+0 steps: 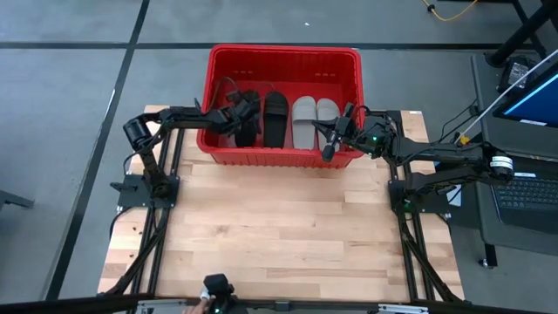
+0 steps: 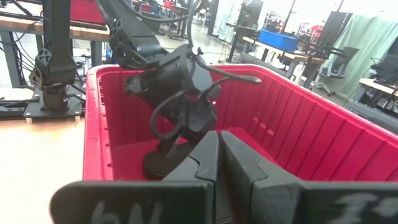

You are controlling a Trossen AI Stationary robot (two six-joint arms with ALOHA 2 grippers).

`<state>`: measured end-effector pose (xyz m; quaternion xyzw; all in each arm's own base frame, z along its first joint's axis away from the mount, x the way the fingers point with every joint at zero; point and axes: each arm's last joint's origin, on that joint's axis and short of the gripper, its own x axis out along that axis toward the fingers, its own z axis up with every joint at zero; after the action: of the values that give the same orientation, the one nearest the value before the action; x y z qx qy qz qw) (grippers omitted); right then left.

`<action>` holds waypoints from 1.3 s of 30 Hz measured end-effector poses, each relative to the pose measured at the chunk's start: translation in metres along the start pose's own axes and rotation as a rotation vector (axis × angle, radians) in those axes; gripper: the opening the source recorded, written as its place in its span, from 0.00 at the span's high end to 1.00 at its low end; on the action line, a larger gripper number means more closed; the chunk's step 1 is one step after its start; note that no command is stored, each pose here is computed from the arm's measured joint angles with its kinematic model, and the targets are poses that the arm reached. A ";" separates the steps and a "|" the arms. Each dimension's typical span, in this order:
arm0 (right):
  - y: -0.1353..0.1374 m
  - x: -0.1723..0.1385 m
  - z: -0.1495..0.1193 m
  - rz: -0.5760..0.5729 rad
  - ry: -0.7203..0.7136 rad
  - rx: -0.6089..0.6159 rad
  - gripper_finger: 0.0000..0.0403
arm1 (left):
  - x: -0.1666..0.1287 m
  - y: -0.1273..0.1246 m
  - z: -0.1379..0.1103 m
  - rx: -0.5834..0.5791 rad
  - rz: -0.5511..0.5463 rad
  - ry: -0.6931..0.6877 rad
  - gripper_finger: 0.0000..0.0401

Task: Pick and place slides into bin
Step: Put the black slide into the red bin, then return to Home Position

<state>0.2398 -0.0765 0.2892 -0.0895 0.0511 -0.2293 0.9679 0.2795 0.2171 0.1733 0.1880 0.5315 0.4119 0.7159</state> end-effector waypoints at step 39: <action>0.000 0.000 0.000 0.000 -0.003 -0.003 0.95 | -0.026 0.010 0.002 0.063 -0.139 -0.104 0.71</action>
<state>0.2398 -0.0765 0.2895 -0.0913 0.0500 -0.2292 0.9678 0.2752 0.2027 0.1974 0.1943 0.5183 0.3338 0.7630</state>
